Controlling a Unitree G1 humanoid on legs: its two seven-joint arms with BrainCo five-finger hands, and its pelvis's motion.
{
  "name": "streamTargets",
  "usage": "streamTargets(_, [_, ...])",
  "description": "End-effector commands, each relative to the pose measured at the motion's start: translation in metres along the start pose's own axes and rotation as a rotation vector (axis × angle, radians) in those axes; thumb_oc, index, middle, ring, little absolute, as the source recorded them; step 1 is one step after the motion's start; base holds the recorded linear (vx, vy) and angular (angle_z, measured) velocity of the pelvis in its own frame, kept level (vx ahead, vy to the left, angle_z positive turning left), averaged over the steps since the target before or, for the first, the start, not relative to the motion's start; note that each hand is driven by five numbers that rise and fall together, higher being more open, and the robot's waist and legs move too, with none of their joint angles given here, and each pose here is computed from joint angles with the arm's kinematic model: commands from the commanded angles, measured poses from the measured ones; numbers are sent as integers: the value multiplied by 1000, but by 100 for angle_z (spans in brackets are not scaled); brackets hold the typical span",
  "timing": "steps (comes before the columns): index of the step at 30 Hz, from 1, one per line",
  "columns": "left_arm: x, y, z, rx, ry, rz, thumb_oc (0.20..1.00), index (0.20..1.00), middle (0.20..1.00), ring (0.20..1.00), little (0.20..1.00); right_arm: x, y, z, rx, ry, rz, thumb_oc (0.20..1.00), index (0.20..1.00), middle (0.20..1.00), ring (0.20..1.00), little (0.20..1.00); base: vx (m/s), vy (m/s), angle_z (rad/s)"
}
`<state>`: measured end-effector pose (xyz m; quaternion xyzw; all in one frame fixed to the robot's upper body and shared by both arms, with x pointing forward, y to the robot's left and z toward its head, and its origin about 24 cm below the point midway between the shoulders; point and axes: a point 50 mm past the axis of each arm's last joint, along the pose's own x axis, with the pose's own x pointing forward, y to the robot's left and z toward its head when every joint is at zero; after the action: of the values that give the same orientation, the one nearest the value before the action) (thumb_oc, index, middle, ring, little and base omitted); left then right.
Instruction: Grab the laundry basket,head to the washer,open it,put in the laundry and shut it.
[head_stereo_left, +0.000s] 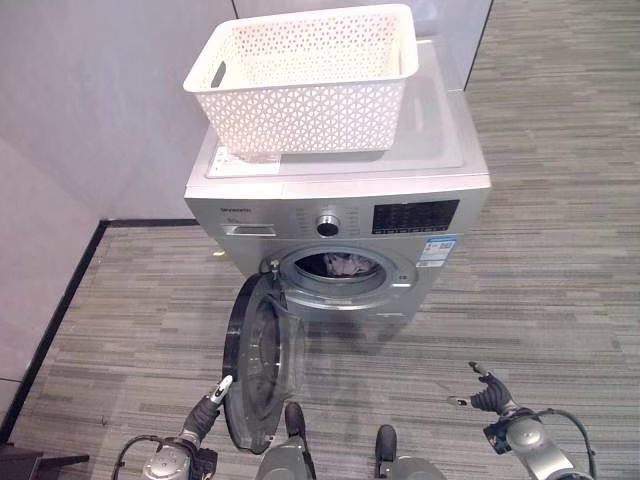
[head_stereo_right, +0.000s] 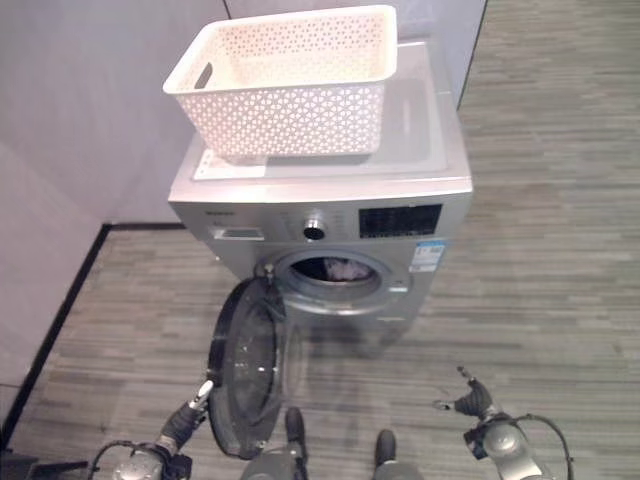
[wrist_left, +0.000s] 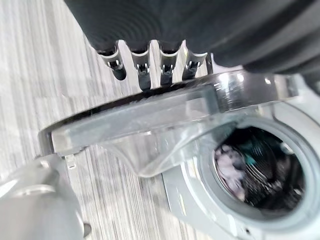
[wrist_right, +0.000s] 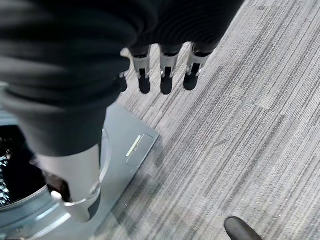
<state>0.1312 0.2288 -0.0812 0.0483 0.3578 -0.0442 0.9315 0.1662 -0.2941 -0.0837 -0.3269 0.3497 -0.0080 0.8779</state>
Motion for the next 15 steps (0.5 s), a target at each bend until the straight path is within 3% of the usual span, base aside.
streamTargets(1, [18, -18, 37, -2, -140, -125, 1000, 1000, 1000, 1000, 1000, 2, -13, 1, -9, -15, -53, 1000, 1000, 1000, 1000, 1000, 25, -21, 3])
streamTargets(12, [21, -18, 58, -62, -233, -85, 1000, 1000, 1000, 1000, 1000, -4, -4, 6, -5, -47, 3, 1000, 1000, 1000, 1000, 1000, -29, -18, 7])
streamTargets(15, [33, -19, 58, -25, -192, -106, 1000, 1000, 1000, 1000, 1000, 8, -16, 35, -111, -131, 23, 1000, 1000, 1000, 1000, 1000, -273, 8, -10])
